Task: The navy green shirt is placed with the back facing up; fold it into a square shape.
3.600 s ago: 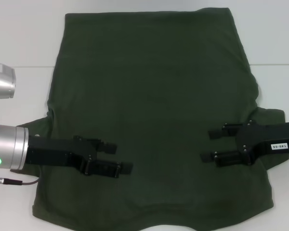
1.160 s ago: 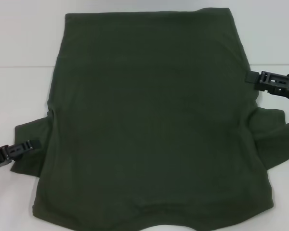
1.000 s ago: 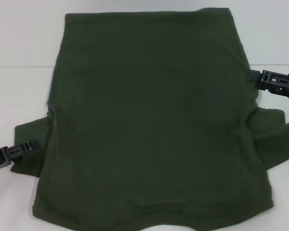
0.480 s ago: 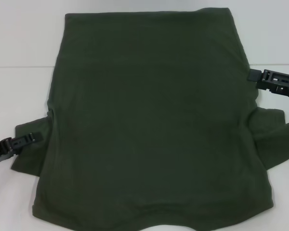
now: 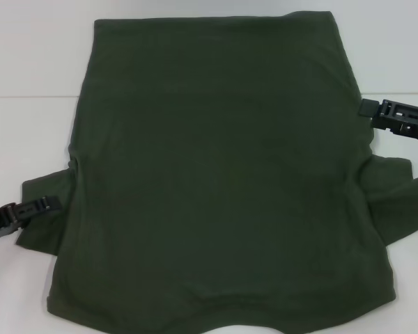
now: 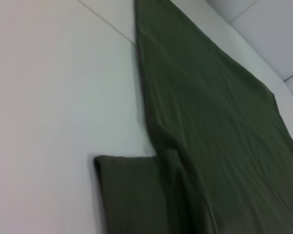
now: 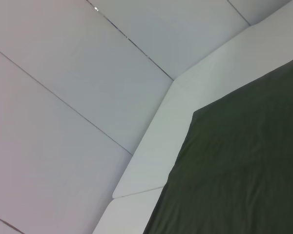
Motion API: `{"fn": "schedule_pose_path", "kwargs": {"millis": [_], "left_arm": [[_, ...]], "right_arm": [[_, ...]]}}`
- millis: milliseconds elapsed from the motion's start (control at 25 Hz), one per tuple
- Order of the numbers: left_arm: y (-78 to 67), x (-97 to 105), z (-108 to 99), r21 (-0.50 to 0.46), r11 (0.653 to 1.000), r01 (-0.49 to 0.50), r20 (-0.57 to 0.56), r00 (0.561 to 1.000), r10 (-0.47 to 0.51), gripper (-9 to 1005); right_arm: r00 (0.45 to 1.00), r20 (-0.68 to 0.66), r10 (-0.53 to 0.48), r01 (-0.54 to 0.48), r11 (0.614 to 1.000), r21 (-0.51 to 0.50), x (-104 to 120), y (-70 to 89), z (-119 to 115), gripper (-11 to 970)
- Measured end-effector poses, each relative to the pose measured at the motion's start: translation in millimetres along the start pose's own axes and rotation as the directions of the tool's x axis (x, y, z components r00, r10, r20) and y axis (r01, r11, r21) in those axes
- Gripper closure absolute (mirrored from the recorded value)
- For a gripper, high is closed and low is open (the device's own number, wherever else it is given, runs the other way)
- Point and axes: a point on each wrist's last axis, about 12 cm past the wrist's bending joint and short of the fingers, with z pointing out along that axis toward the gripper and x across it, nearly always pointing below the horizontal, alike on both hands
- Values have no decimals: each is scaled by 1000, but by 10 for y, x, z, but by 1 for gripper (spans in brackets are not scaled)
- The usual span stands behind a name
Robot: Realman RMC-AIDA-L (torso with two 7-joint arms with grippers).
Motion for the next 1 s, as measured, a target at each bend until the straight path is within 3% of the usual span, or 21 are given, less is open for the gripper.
{"fn": "schedule_pose_path", "kwargs": {"millis": [560,1000], "left_arm": [[-15,-20,50,-36,999,-11,-12,1000,10,96],[-48,-45,50,-41,999,-36,-14,999,35,508]], "right_arm": [[1000,19,12,-12,1000,0,-3,-13,-43,118],[999,37,21,-21,1000,0,-7,-23,-77,118]]}}
